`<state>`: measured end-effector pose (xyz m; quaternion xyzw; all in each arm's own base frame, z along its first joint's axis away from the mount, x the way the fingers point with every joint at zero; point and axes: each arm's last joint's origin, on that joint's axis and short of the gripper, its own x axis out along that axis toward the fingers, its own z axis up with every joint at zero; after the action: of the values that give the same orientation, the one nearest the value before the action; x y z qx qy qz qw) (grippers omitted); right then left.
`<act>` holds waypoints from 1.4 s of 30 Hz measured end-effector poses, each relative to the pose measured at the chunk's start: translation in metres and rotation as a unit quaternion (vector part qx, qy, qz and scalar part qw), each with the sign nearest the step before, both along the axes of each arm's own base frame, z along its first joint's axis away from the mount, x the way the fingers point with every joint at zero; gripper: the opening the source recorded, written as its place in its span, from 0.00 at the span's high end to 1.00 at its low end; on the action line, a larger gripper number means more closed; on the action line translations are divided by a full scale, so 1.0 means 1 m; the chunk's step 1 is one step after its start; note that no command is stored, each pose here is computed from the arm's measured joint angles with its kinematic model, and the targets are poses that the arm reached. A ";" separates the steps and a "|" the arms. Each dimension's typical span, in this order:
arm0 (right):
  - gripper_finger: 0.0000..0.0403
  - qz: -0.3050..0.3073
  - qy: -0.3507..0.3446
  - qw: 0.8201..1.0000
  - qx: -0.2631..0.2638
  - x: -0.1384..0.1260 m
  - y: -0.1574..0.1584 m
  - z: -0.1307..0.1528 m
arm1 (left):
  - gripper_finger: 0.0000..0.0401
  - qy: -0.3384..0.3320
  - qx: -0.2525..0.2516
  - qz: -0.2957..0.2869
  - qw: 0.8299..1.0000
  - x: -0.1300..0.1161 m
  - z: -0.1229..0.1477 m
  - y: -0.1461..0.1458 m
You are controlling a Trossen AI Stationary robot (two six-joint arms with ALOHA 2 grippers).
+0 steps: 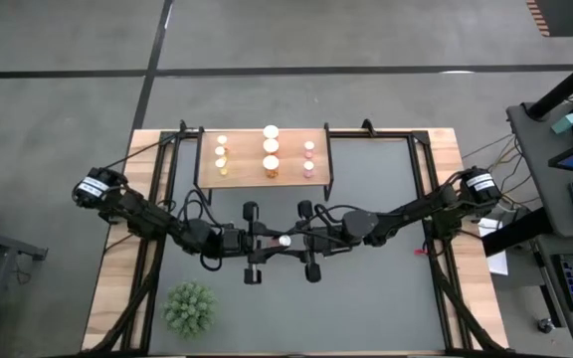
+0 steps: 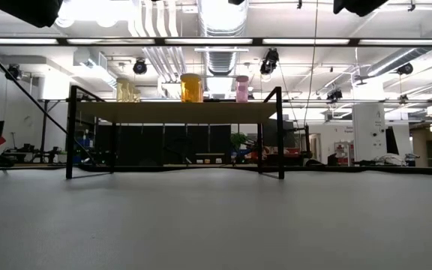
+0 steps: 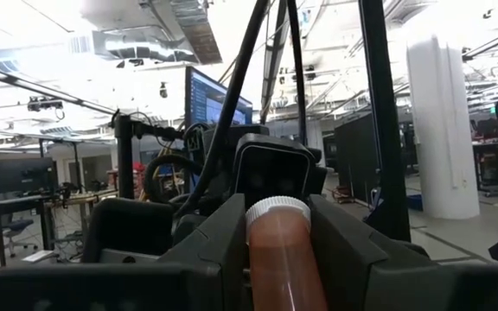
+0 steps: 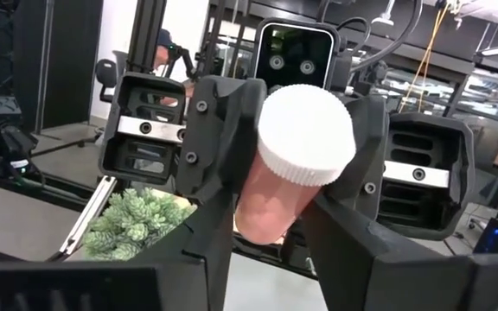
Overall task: Pick and place medicine bottles onto shelf by color
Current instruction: Put the red pill bottle on the shelf
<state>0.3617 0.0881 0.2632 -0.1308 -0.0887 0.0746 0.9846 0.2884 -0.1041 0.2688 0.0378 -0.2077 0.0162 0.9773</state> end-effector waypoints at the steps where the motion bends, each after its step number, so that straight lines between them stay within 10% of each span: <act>1: 0.70 0.000 0.000 1.000 0.000 0.000 0.000 0.000 | 0.77 0.001 0.000 0.000 1.000 0.000 0.000 0.000; 32: 0.79 -0.006 0.027 1.000 -0.002 0.001 -0.001 -0.005 | 0.51 0.040 0.015 0.007 0.999 -0.008 -0.010 0.003; 42: 0.79 -0.051 0.155 0.986 -0.034 -0.012 -0.006 0.003 | 0.50 0.106 -0.004 -0.014 0.994 -0.045 -0.002 0.014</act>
<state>0.3496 0.0817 0.2665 -0.1556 0.0740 0.0469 0.9839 0.2433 -0.0904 0.2669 0.0327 -0.1037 -0.0012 0.9941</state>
